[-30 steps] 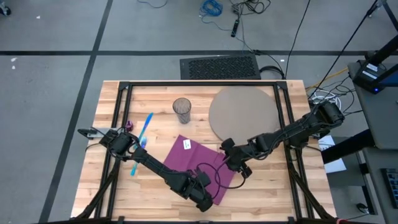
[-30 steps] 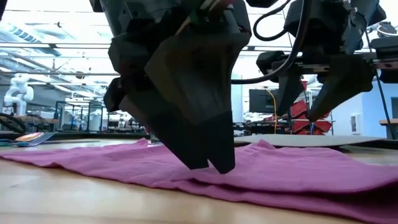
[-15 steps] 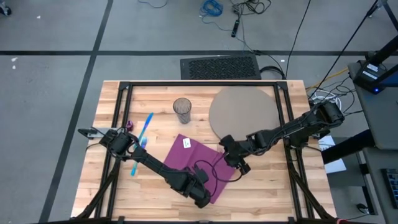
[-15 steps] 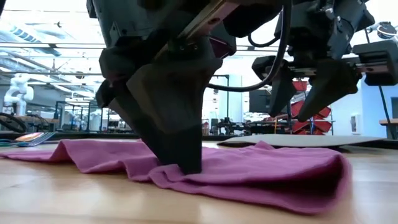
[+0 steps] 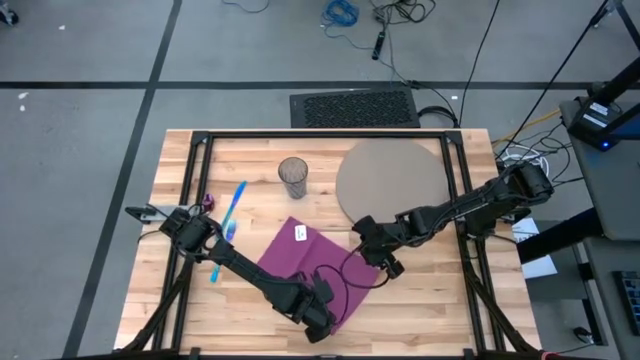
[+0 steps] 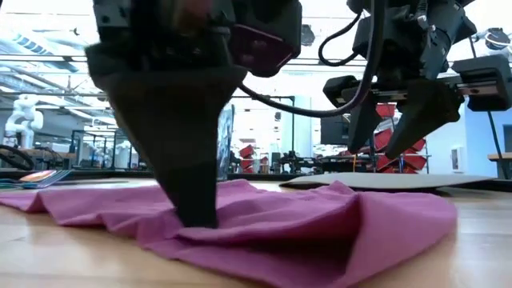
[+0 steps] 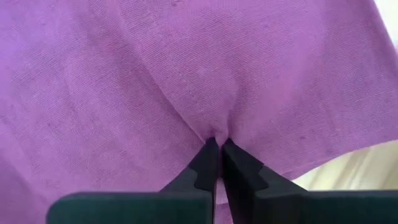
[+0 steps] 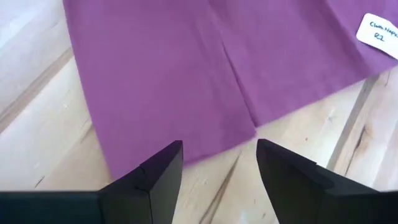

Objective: Set table place
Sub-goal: Fold the pink table napkin

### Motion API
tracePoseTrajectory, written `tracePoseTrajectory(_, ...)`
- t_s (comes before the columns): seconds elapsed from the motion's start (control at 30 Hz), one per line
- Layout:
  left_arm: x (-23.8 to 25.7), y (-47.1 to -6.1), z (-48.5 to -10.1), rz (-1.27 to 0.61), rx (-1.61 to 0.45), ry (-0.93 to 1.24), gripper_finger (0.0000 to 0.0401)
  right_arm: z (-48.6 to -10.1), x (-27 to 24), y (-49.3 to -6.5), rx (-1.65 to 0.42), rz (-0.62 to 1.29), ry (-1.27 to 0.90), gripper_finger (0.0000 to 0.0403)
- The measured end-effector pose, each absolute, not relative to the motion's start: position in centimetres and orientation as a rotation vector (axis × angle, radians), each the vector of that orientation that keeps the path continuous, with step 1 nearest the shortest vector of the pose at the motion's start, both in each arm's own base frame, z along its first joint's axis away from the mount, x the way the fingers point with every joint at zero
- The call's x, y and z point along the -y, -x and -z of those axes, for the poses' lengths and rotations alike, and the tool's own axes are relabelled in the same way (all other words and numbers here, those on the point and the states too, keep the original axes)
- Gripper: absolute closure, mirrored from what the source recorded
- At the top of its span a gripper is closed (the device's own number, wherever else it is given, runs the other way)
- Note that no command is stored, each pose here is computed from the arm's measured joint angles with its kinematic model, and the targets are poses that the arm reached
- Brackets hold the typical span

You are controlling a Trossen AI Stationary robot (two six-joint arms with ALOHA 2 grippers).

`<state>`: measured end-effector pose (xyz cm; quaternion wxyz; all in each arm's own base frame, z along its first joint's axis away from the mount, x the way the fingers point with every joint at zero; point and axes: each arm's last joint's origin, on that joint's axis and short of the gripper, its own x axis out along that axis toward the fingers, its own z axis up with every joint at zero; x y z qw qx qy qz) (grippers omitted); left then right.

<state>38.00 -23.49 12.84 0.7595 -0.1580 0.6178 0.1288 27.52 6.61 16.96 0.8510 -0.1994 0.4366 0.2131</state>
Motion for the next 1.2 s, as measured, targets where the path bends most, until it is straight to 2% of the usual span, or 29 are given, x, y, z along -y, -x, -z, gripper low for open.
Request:
tracePoseTrajectory(0.37, 24.3, -37.9, -16.3, -0.322, -1.368, 0.233, 0.0401, -17.3, -7.0, -28.4, -0.798, -0.533, 0.381, 0.0211)
tracePoseTrajectory(0.73, 24.3, -38.0, -16.4, -0.339, -1.352, 0.245, 0.0401, -13.1, -7.3, -30.0, -0.878, -0.569, 0.417, 0.0211)
tracePoseTrajectory(1.0, 24.5, -37.9, -16.4, -0.338, -1.347, 0.244, 0.0401, -14.7, -7.6, -32.0, -0.826, -0.557, 0.464, 0.0211)
tracePoseTrajectory(1.2, 24.5, -37.9, -16.5, -0.337, -1.34, 0.248, 0.0401, -14.6, -6.5, -32.4, -0.848, -0.552, 0.417, 0.0211)
